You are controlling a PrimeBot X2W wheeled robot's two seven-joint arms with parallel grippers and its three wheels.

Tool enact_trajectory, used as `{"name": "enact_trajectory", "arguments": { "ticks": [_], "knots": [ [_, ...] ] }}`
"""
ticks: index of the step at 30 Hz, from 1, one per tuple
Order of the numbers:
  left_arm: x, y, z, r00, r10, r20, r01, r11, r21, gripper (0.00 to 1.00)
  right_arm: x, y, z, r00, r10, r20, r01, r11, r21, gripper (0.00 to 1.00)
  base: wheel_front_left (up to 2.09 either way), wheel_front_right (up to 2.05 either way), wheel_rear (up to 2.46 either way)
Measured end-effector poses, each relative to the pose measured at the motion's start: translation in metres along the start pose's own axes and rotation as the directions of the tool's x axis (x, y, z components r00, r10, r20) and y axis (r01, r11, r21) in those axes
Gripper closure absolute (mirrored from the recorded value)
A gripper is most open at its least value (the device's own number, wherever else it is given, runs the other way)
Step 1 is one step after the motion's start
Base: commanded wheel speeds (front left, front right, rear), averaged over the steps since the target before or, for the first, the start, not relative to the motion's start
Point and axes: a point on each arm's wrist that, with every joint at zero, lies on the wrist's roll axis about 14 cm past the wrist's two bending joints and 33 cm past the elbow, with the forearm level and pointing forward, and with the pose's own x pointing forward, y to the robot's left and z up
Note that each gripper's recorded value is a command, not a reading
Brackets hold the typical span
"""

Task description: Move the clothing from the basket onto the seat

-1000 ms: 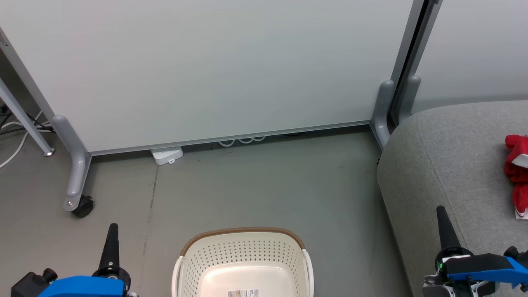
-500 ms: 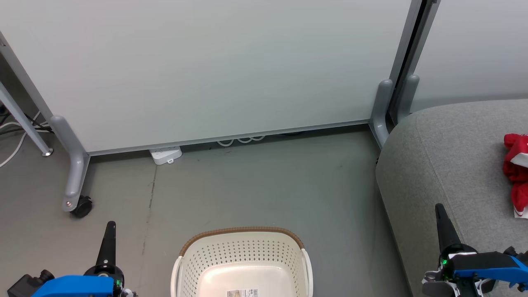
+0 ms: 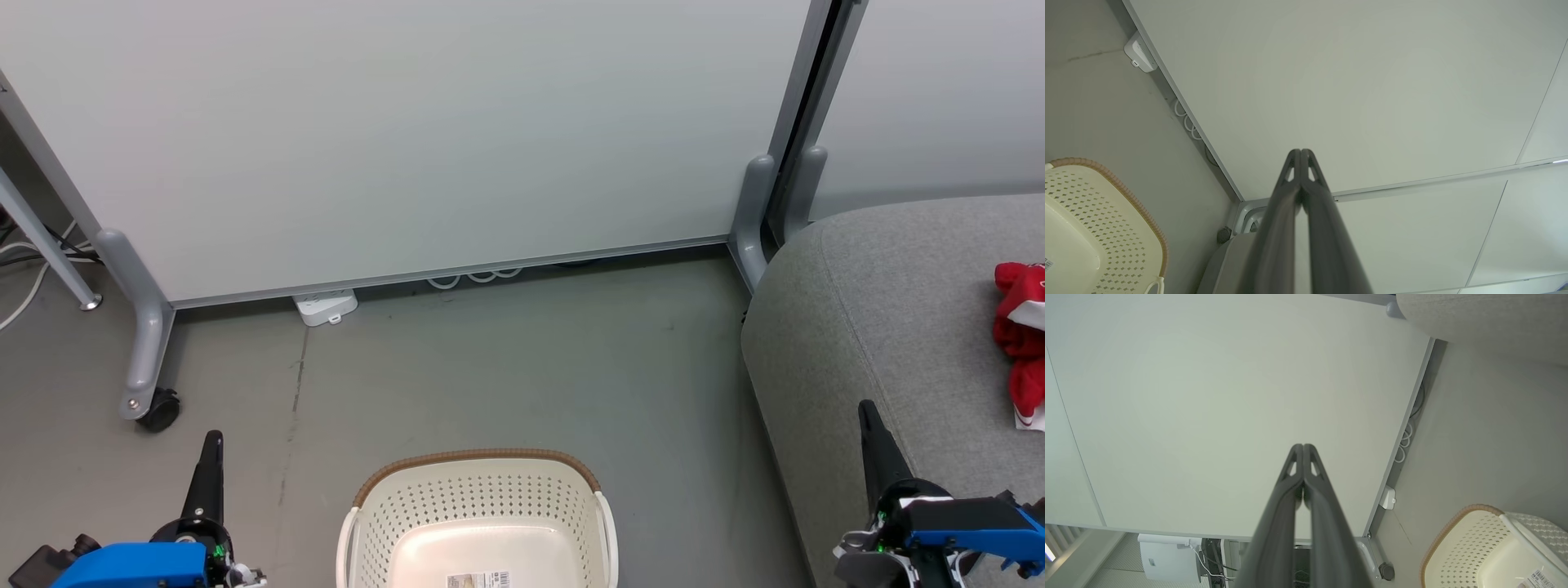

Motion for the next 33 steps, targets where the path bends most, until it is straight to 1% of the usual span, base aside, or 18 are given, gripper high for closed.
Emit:
{"name": "enact_trajectory", "arguments": {
  "ticks": [12, 26, 33],
  "knots": [
    [0.0018, -0.0041, 0.0007, 1.000, -0.018, -0.002, 0.018, 0.996, -0.089, 1.00, 0.0016, 0.0038, 0.0007, 1.000, 0.015, -0.004, -0.015, 0.995, 0.095, 1.00, 0.00, 0.00, 0.00],
    [0.0035, -0.0084, 0.0025, 0.999, -0.038, -0.002, 0.037, 0.982, -0.183, 1.00, 0.0033, 0.0081, 0.0015, 0.999, 0.034, -0.008, -0.032, 0.981, 0.192, 1.00, 0.00, 0.00, 0.00],
    [0.0035, -0.0086, 0.0026, 0.999, -0.038, -0.001, 0.037, 0.982, -0.184, 1.00, 0.0033, 0.0083, 0.0016, 0.999, 0.035, -0.007, -0.033, 0.980, 0.195, 1.00, 0.00, 0.00, 0.00]
  ]
}}
